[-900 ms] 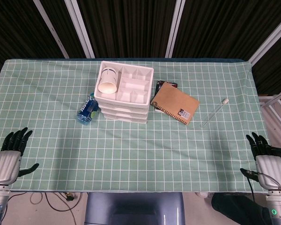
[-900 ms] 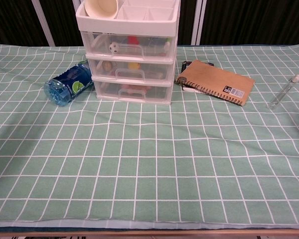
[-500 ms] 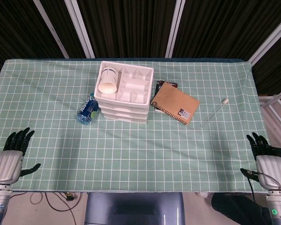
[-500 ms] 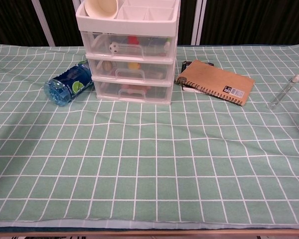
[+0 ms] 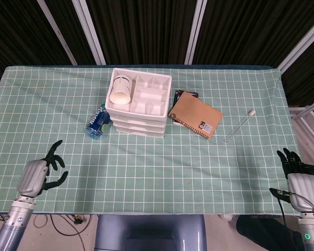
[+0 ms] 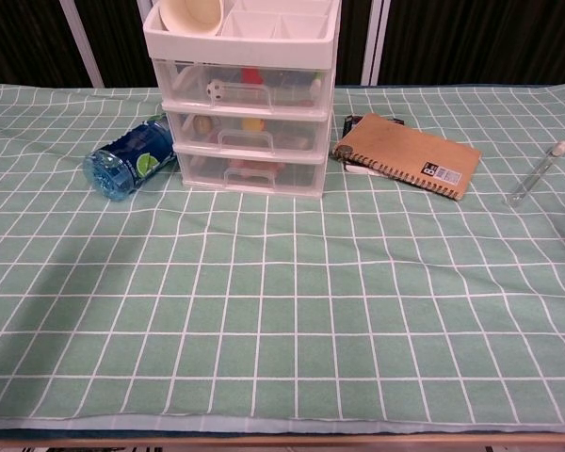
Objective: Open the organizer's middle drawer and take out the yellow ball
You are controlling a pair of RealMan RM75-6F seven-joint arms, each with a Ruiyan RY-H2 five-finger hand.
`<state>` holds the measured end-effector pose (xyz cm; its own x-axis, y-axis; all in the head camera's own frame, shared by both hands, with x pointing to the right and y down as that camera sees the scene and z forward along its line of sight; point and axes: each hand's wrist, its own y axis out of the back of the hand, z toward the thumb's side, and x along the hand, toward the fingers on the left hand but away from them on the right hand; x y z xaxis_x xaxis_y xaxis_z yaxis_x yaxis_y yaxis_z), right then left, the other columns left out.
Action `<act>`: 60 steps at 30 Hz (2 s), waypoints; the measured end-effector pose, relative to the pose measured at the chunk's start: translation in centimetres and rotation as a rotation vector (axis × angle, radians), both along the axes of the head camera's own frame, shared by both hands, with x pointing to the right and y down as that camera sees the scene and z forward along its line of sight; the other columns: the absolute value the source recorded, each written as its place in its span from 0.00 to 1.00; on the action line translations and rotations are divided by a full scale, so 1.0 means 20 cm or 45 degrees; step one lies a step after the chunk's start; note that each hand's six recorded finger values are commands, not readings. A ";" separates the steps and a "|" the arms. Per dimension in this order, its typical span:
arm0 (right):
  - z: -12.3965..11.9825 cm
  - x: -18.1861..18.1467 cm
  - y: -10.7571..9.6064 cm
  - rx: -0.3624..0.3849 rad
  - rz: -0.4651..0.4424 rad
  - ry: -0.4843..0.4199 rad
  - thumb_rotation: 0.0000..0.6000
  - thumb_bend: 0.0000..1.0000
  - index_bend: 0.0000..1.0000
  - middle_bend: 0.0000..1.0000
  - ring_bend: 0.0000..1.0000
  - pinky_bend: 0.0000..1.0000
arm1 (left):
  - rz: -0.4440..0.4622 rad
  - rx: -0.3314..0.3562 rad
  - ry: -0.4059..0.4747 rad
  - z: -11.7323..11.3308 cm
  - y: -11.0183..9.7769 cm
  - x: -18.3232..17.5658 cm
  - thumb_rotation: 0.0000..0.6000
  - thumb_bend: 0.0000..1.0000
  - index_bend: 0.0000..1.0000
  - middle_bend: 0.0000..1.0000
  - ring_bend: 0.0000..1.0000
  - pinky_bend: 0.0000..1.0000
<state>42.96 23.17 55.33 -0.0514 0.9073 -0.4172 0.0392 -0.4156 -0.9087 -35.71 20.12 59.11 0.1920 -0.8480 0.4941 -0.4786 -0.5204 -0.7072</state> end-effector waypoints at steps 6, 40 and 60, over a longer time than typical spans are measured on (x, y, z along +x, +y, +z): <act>0.01 0.01 0.00 -0.010 0.016 -0.009 1.00 0.06 0.00 0.00 0.00 0.23 | -0.078 -0.226 0.307 0.12 -0.08 0.30 1.00 0.53 0.04 0.96 0.96 1.00; 0.02 0.04 -0.02 -0.045 0.093 -0.055 1.00 0.06 0.00 0.00 0.00 0.23 | -0.334 -0.631 0.710 0.66 -0.29 1.08 1.00 0.53 0.09 0.99 0.98 1.00; 0.03 0.04 -0.02 -0.054 0.101 -0.055 1.00 0.06 0.00 0.00 0.00 0.23 | -0.375 -0.617 0.763 0.69 -0.37 1.13 1.00 0.53 0.13 0.99 0.98 1.00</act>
<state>43.79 22.75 55.95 -0.1037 0.8825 -0.4587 0.1128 -0.4478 -0.8870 -13.07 12.78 72.98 0.3429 -0.6237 0.7024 -0.8678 -0.4967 -0.0174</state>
